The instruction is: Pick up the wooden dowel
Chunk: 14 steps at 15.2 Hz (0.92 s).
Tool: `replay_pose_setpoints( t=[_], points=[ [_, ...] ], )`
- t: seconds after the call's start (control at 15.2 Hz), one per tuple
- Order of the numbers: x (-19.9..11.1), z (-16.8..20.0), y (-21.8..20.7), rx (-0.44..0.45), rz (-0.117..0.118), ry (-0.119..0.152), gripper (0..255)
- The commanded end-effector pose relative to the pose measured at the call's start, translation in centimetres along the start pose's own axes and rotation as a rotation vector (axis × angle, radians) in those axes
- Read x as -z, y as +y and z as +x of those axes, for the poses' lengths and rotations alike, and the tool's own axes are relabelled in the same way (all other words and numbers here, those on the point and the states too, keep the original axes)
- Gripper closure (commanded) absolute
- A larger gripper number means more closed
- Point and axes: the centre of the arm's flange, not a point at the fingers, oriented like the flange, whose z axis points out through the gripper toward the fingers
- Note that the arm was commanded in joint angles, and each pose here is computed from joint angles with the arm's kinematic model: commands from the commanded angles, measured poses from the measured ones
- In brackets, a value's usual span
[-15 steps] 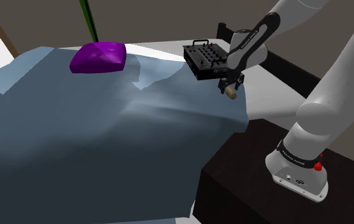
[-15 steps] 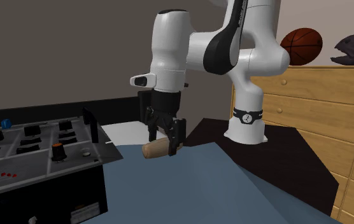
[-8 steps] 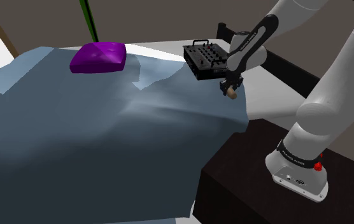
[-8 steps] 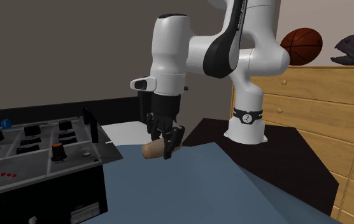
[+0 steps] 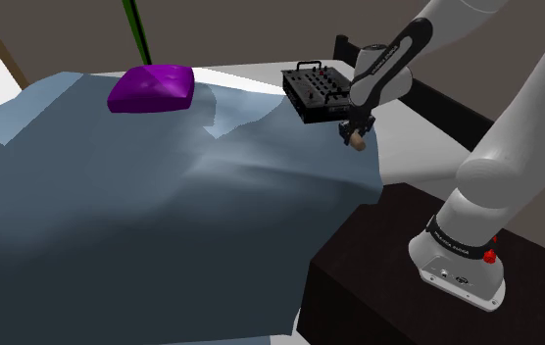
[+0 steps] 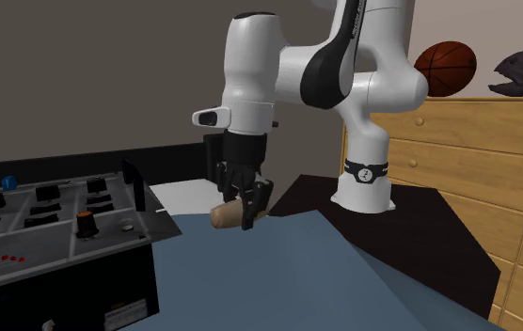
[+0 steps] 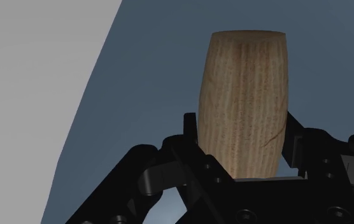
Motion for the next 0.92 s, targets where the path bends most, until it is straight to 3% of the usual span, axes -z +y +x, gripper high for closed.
replay_pose_setpoints(
  t=[0.0,0.86],
  points=[
    [1.0,0.0,0.1,0.0,0.0,0.0,255],
    [6.8,0.4,0.6,0.0,0.0,0.0,255]
  ],
)
